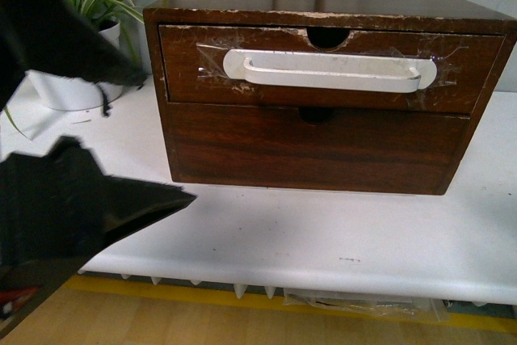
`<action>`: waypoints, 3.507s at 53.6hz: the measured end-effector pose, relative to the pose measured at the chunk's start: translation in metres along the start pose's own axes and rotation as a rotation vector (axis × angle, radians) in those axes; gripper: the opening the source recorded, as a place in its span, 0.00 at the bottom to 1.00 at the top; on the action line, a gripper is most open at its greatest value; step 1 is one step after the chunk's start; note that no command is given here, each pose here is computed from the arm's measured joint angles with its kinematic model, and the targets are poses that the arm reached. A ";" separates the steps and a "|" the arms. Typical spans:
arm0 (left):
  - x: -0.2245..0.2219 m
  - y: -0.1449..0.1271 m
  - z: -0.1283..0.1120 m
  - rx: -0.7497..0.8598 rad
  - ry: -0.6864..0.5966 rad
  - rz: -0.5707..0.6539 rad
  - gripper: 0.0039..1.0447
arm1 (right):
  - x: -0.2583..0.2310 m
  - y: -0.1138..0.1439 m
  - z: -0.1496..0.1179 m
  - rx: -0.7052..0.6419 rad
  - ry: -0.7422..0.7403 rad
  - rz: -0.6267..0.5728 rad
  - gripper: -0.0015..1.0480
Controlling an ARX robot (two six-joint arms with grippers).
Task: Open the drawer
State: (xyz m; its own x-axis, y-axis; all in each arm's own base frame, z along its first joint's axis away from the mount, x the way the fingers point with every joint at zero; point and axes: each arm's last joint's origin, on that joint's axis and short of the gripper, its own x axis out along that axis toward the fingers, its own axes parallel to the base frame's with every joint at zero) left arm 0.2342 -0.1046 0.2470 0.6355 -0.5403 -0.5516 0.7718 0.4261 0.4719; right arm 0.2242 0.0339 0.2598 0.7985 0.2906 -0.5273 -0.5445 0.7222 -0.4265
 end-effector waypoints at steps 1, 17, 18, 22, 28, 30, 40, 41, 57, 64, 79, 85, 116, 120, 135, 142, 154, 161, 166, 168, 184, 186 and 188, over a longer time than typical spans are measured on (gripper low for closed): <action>0.003 0.001 0.003 0.013 -0.003 -0.011 0.94 | 0.001 -0.001 0.003 -0.011 0.000 0.007 0.91; 0.050 0.032 0.032 0.129 0.006 -0.139 0.94 | 0.033 -0.006 0.024 -0.182 0.023 0.183 0.91; 0.052 0.034 0.033 0.128 0.002 -0.147 0.94 | 0.034 -0.006 0.025 -0.189 0.020 0.195 0.91; 0.056 0.041 0.037 0.127 -0.017 -0.165 0.94 | 0.038 -0.006 0.026 -0.226 0.002 0.233 0.91; 0.066 0.050 0.038 0.122 -0.041 -0.193 0.94 | 0.047 -0.008 0.029 -0.274 -0.025 0.280 0.91; 0.069 0.051 0.037 0.117 -0.048 -0.205 0.94 | 0.050 -0.009 0.029 -0.277 -0.030 0.287 0.91; 0.086 0.061 0.035 0.069 -0.091 -0.242 0.94 | 0.067 -0.017 0.024 -0.267 -0.055 0.316 0.91; 0.087 0.062 0.036 0.062 -0.097 -0.245 0.94 | 0.068 -0.017 0.024 -0.265 -0.056 0.317 0.91; 0.098 0.073 0.034 0.041 -0.096 -0.256 0.94 | 0.080 -0.026 0.026 -0.260 -0.092 0.324 0.91; 0.104 0.076 0.028 0.057 -0.059 -0.235 0.94 | 0.085 -0.025 0.029 -0.262 -0.098 0.332 0.91; 0.113 0.089 0.022 0.079 -0.030 -0.209 0.94 | 0.091 -0.023 0.031 -0.264 -0.109 0.354 0.91; 0.112 0.092 0.021 0.098 -0.010 -0.227 0.94 | 0.094 -0.024 0.031 -0.264 -0.114 0.355 0.91; 0.110 0.090 0.019 0.171 0.011 -0.262 0.94 | 0.123 -0.014 0.041 -0.278 -0.143 0.364 0.91; 0.110 0.090 0.019 0.170 0.007 -0.265 0.94 | 0.127 -0.012 0.041 -0.278 -0.135 0.371 0.91; 0.111 0.088 0.017 0.169 0.000 -0.272 0.94 | 0.134 -0.006 0.039 -0.296 -0.102 0.391 0.91; 0.106 0.085 0.017 0.190 0.009 -0.307 0.94 | 0.132 -0.005 0.041 -0.308 -0.084 0.422 0.91; 0.090 0.073 0.019 0.247 0.038 -0.384 0.95 | 0.122 0.001 0.039 -0.310 -0.082 0.532 0.91; 0.084 0.067 0.019 0.266 0.039 -0.397 0.95 | 0.115 0.006 0.038 -0.306 -0.092 0.556 0.91; 0.078 0.062 0.019 0.277 0.035 -0.403 0.95 | 0.109 0.009 0.037 -0.301 -0.093 0.577 0.91; 0.076 0.059 0.018 0.279 0.036 -0.407 0.95 | 0.107 0.011 0.036 -0.301 -0.093 0.583 0.91; 0.057 0.039 0.016 0.282 0.019 -0.446 0.95 | 0.086 0.031 0.030 -0.321 -0.091 0.623 0.91; 0.055 0.037 0.016 0.282 0.019 -0.447 0.95 | 0.084 0.032 0.029 -0.322 -0.092 0.626 0.91; 0.054 0.035 0.016 0.280 0.018 -0.448 0.95 | 0.083 0.034 0.029 -0.323 -0.093 0.628 0.91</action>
State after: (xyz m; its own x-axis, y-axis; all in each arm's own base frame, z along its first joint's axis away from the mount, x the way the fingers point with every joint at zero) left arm 0.2952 -0.1299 0.2449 0.2463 -0.6110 -0.7523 0.9347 -0.0555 0.3510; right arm 0.2793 0.1005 0.2227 0.3192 0.6538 -0.6861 -0.9464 0.1822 -0.2667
